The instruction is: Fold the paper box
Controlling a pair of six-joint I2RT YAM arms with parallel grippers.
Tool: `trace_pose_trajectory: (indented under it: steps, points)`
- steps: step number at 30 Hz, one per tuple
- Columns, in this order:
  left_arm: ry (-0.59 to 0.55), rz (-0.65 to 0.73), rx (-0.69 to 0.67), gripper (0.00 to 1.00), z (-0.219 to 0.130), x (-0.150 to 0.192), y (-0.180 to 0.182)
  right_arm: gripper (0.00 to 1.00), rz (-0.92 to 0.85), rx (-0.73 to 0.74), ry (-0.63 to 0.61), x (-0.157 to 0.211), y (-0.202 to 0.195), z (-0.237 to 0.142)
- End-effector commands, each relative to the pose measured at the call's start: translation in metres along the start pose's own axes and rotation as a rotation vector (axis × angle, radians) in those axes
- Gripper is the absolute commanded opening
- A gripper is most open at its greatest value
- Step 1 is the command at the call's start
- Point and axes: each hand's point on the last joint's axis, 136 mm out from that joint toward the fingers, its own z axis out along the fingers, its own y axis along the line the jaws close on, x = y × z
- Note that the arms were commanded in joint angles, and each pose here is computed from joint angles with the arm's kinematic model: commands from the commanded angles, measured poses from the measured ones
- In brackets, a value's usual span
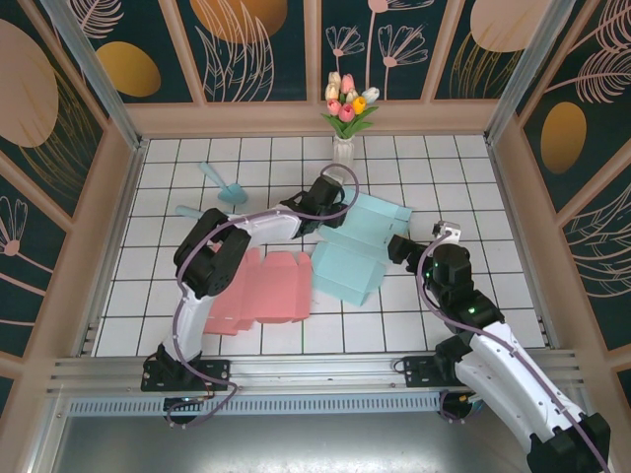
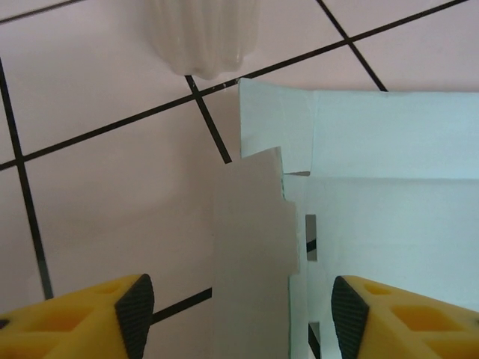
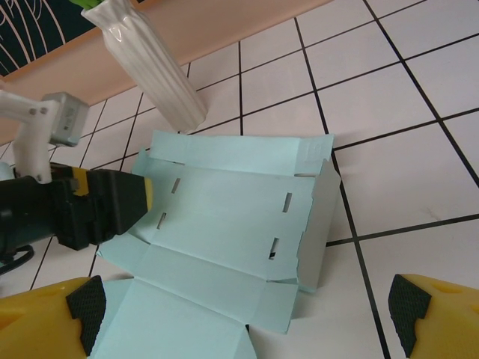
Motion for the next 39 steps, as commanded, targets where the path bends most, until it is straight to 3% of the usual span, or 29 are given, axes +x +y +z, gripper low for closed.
trace_pose_trajectory:
  steps: [1,8,14,21,24,28,31,33,36,39]
  points:
    - [0.028,0.031,-0.016,0.56,0.004,0.001,0.000,0.99,0.022,-0.040,-0.020,-0.004,0.007,-0.002]
    - [0.068,0.049,-0.012,0.37,0.013,0.010,-0.003,0.99,0.023,-0.046,-0.017,-0.003,0.008,-0.002]
    - [0.040,0.042,0.010,0.02,0.007,-0.004,-0.008,0.99,0.023,-0.036,-0.021,-0.003,0.006,-0.001]
    - [-0.106,-0.022,0.120,0.00,-0.033,-0.051,-0.023,0.99,0.003,-0.049,-0.032,-0.014,0.015,0.006]
    - [-0.198,-0.058,0.148,0.00,-0.056,-0.072,-0.024,0.98,-0.033,-0.060,-0.051,-0.037,0.029,0.008]
    - [-0.355,-0.117,0.209,0.00,-0.092,-0.096,-0.025,0.95,-0.113,-0.108,-0.151,-0.095,0.062,0.009]
    - [-0.455,-0.158,0.272,0.00,-0.119,-0.107,-0.026,0.92,-0.306,-0.207,-0.207,-0.132,0.102,0.014]
    - [-0.520,-0.168,0.304,0.00,-0.138,-0.109,-0.025,0.85,-0.512,-0.304,-0.197,-0.144,0.132,0.022]
    - [-0.635,-0.168,0.324,0.00,-0.166,-0.109,-0.018,0.75,-0.873,-0.484,-0.107,-0.140,0.167,0.033]
    - [-0.746,-0.152,0.347,0.00,-0.192,-0.104,-0.012,0.76,-1.151,-0.612,0.006,-0.129,0.175,0.039]
